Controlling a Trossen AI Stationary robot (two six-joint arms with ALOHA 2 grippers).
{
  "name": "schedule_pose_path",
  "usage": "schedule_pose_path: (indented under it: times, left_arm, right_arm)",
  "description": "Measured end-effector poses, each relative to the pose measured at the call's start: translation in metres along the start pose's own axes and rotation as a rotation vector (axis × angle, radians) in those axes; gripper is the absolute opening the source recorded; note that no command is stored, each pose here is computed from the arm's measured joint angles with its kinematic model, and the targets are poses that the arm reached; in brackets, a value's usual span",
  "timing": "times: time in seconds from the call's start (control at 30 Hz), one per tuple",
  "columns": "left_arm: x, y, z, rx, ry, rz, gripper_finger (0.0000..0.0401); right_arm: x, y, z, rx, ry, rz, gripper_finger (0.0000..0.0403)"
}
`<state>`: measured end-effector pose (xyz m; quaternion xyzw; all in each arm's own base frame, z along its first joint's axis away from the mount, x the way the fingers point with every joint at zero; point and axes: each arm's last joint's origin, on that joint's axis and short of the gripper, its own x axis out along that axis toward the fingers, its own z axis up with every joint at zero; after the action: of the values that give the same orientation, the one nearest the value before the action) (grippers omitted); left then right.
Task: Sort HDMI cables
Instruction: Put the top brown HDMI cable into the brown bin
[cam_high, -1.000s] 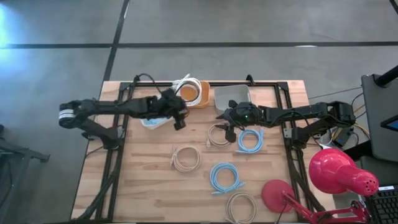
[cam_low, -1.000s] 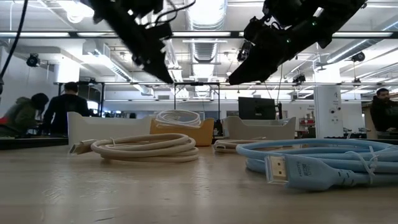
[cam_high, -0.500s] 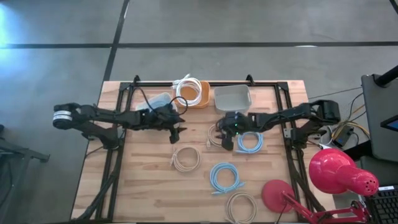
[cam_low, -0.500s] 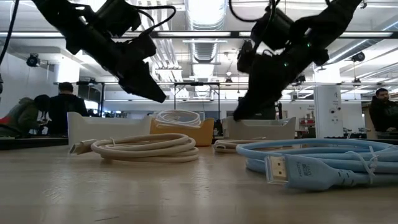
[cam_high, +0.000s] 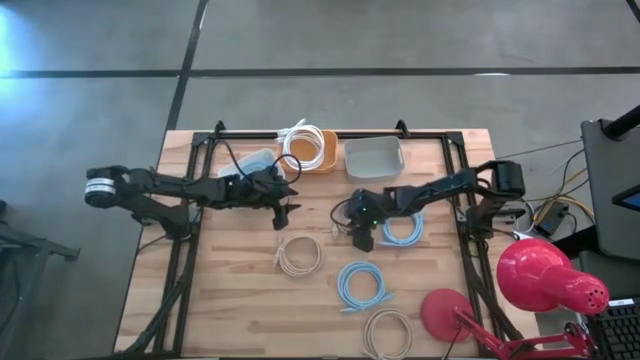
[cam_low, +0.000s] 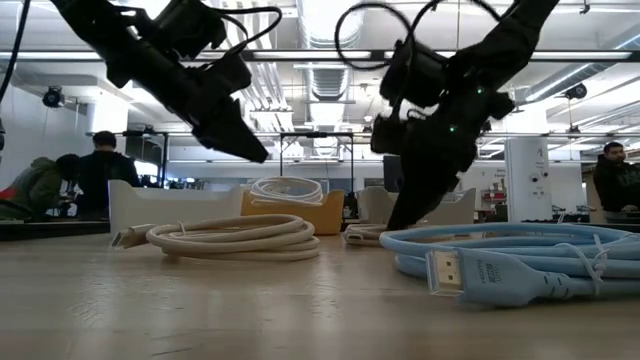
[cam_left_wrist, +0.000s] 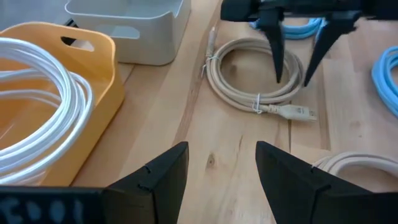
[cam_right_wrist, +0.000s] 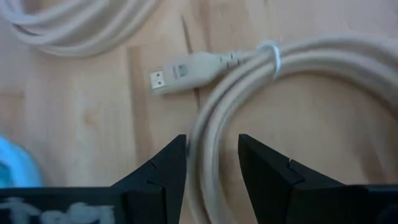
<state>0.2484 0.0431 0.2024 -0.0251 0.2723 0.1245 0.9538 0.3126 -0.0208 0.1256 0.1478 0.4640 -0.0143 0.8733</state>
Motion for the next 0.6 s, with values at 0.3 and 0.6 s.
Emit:
schedule_pose_path:
  times: [0.3, 0.6]
  left_arm:
    - [0.0, 0.0, -0.001, -0.009, 0.004, 0.001, 0.0209]
    - [0.0, 0.0, -0.001, -0.029, 0.004, 0.001, 0.0208]
  right_arm:
    - [0.017, -0.002, 0.001, -0.01, 0.036, -0.007, 0.0134]
    - [0.011, 0.001, 0.007, -0.057, 0.025, -0.002, 0.0036]
